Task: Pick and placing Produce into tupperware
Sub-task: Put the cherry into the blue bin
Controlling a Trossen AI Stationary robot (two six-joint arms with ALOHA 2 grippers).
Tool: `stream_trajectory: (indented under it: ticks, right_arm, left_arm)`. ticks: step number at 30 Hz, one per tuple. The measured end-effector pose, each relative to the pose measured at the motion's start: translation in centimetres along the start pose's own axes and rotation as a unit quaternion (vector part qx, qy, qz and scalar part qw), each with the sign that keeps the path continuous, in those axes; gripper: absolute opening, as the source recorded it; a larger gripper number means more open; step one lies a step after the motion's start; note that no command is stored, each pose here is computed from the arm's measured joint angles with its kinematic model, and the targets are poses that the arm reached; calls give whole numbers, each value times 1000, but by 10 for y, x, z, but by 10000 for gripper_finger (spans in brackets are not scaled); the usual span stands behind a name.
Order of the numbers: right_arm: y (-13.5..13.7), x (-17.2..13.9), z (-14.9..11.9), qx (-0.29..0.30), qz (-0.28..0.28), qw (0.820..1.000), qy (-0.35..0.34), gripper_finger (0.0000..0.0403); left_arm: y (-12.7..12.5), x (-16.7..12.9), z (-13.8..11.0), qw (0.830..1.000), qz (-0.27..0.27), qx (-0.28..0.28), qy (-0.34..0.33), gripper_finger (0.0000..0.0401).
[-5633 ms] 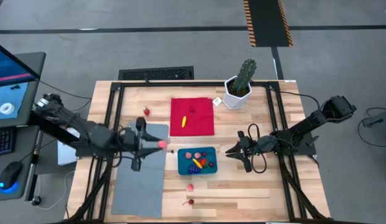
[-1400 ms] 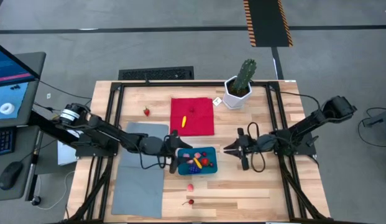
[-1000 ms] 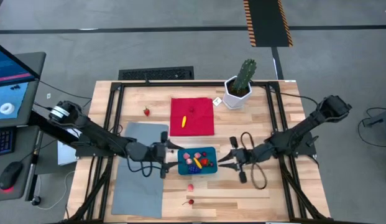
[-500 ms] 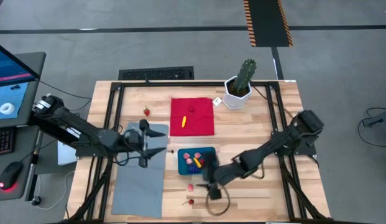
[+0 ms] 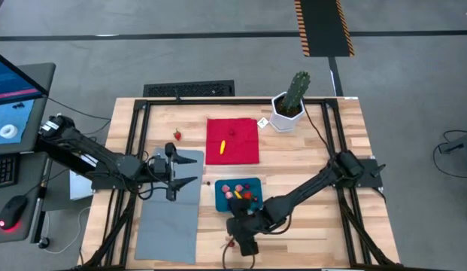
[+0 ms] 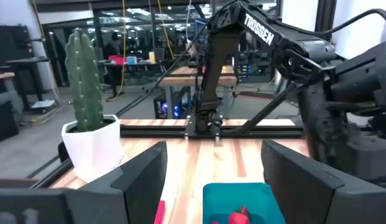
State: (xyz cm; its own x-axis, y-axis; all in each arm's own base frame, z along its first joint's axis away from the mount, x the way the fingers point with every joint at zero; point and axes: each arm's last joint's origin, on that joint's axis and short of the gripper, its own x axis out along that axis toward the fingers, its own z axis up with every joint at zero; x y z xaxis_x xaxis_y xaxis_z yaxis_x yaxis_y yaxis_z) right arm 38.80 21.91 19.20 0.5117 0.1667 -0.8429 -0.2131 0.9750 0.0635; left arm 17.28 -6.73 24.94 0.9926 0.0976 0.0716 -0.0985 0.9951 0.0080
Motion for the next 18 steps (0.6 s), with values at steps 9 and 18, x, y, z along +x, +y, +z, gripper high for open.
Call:
stream_trajectory:
  ticks: [9,18]
  right_arm:
    - [15,-1,0,4,66,998,-8,265]
    - [16,3,4,11,103,994,-18,265]
  left_arm:
    - [0,0,0,1000,7,9,0,252]
    - [0,0,0,1000,7,9,0,252]
